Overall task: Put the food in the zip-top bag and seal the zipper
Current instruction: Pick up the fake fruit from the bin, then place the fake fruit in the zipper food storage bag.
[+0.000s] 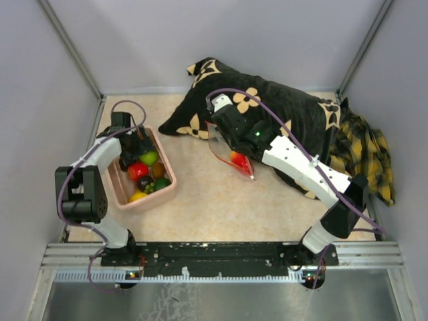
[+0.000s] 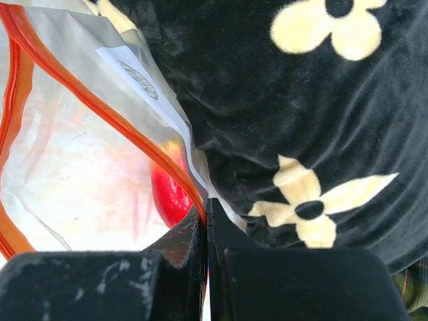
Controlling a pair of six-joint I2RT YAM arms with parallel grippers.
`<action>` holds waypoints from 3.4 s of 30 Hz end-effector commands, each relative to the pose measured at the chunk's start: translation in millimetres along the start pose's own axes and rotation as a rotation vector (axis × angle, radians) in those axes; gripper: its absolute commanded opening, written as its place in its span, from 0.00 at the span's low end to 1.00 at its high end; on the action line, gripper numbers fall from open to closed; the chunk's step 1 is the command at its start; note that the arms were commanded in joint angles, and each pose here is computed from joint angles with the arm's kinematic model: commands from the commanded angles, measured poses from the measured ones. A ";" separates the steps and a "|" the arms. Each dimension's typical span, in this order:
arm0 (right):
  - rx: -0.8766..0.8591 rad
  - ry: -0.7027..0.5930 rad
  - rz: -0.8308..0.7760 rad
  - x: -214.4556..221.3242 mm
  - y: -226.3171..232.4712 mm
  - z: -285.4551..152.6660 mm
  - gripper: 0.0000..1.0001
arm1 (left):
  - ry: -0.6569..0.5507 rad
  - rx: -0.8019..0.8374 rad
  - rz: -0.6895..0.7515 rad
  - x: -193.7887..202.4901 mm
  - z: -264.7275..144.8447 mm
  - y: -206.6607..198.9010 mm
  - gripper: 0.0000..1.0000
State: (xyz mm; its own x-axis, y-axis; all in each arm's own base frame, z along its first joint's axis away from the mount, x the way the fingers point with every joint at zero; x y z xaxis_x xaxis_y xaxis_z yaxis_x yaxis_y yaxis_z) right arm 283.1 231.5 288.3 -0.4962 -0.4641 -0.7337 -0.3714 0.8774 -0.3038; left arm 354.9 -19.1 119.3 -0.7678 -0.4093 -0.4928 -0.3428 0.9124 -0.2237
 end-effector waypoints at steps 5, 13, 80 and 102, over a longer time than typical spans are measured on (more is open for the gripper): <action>-0.032 -0.059 -0.004 -11.8 6.9 1.3 0.00 | 0.080 -0.010 -0.010 18.0 20.8 1.9 0.90; -0.042 -0.065 -0.002 -9.4 7.9 1.3 0.00 | 0.062 -0.025 0.011 15.7 14.3 -0.5 0.75; -0.020 -0.023 0.044 -29.8 36.4 -6.4 0.00 | -0.291 0.935 0.163 74.8 -177.3 -185.6 0.52; -0.170 -0.028 0.121 -36.6 59.9 -5.6 0.00 | -0.331 0.809 0.313 100.0 -172.4 -198.4 0.60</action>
State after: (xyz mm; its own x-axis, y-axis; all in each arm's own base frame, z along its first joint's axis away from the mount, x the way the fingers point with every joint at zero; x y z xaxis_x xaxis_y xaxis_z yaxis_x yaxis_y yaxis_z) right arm 273.3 283.5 276.4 -0.5566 -0.4259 -0.7133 -0.4219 0.8845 -0.1990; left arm 249.9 -238.2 244.6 -0.5905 -0.2364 -0.7716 0.4068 0.7386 -0.5376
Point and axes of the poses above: each gripper's point midway between its finger pads, its own z axis out along the fingers, its own y axis along the line the jaws close on, x = y × z, the point moved 5 cm from there along -z, back along the fingers, and after that the axes turned 4 degrees about z, right-handed, at the moved point
